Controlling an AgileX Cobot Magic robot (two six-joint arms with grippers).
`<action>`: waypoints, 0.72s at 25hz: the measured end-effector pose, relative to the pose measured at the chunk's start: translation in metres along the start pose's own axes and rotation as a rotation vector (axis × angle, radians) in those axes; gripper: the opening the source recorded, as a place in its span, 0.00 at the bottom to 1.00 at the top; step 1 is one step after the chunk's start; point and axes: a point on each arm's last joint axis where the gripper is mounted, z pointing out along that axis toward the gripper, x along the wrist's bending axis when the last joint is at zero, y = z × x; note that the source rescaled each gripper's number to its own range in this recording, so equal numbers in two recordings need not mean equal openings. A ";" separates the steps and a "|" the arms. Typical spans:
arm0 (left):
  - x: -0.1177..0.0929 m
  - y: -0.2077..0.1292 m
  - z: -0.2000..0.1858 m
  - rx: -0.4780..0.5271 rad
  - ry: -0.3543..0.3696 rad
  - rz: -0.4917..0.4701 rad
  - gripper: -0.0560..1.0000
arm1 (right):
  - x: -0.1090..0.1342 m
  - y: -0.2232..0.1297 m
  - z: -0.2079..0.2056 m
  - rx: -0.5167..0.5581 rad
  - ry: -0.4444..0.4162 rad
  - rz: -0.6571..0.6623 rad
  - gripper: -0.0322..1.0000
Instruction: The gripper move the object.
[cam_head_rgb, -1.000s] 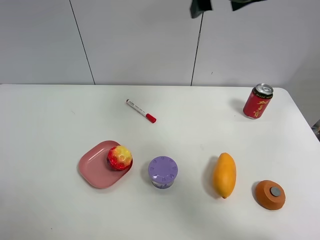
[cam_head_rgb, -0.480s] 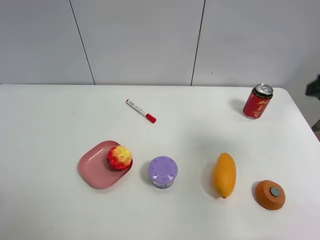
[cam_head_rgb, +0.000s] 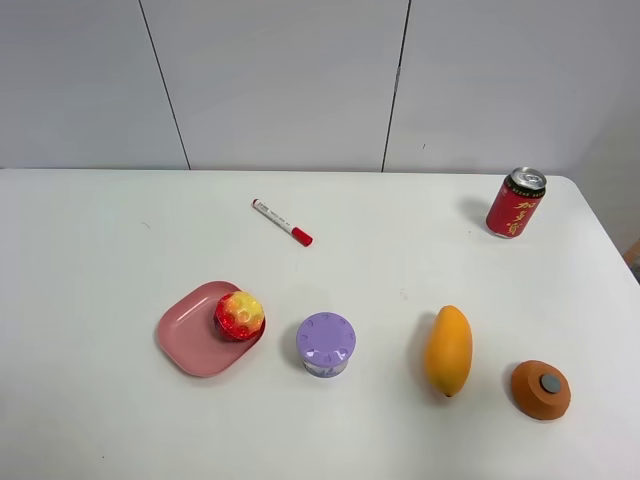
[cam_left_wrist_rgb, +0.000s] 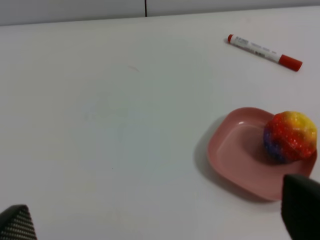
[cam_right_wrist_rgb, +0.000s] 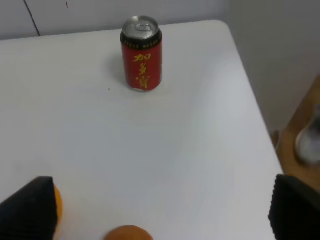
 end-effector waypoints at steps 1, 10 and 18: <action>0.000 0.000 0.000 0.000 0.000 0.000 1.00 | -0.001 -0.005 -0.006 -0.010 -0.002 -0.031 0.59; 0.000 0.000 0.000 0.000 0.000 0.000 1.00 | 0.001 -0.045 0.000 0.024 0.034 -0.065 0.59; 0.000 0.000 0.000 0.000 0.000 0.000 1.00 | 0.002 -0.045 0.000 0.021 0.039 -0.061 0.59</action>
